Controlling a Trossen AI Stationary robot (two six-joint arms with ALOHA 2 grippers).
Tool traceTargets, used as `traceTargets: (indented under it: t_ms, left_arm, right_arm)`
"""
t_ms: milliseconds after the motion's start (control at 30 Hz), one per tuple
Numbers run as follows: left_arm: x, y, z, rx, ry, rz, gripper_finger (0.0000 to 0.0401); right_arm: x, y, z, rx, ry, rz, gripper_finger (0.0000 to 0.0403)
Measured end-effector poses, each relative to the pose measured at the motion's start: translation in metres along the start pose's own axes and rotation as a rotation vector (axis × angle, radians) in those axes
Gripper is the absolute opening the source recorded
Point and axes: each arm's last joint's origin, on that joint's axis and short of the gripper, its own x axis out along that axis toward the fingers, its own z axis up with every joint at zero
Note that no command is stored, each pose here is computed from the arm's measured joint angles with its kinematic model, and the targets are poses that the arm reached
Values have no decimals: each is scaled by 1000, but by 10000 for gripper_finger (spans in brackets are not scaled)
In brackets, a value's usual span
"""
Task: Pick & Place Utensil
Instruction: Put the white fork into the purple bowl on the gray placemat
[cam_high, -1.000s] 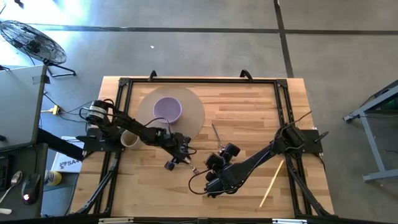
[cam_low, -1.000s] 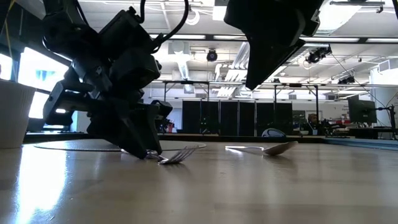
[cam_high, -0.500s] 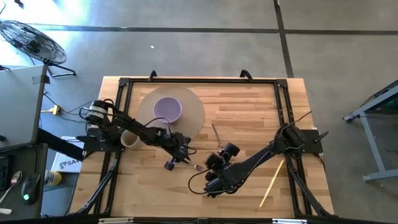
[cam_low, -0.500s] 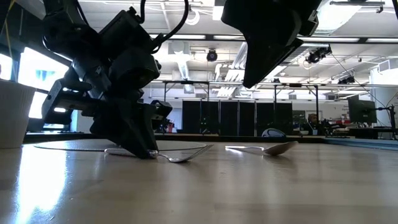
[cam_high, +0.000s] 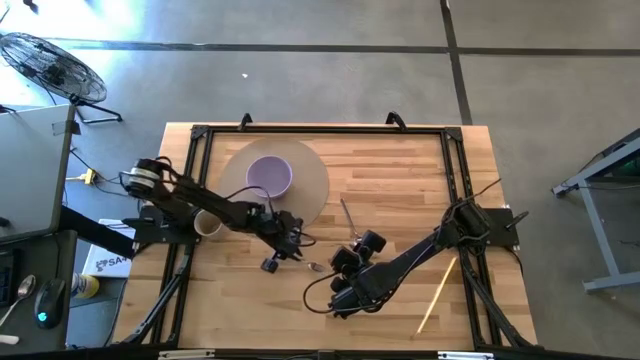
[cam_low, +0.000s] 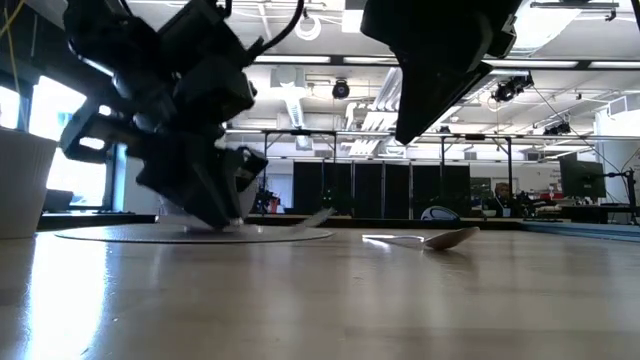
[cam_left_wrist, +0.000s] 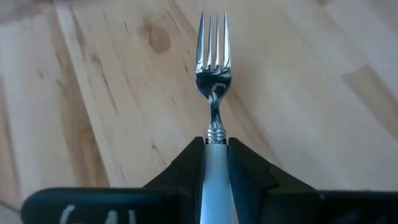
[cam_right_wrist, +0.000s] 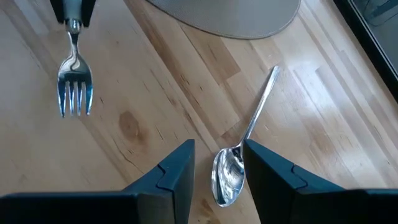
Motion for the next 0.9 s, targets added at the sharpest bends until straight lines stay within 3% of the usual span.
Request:
traceTargets:
  t_ms: [233,367,533,767,900]
  left_arm:
    - [-38,-2,26,-17,115,17,53]
    - [-76,1,37,-24,200,114,53]
    - [-136,12,44,-84,243,311,53]
    - [-199,42,34,-313,226,623,54]
    - [-212,65,18,-454,273,682,55]
  right_arm:
    - [0,0,0,1,3,1,128]
    - [-3,1,-2,-4,-1,7,128]
    - [-6,3,-4,-7,-6,14,128]
    - [-6,3,-4,-7,-8,14,128]
    - [-5,3,-4,-6,-7,12,128]
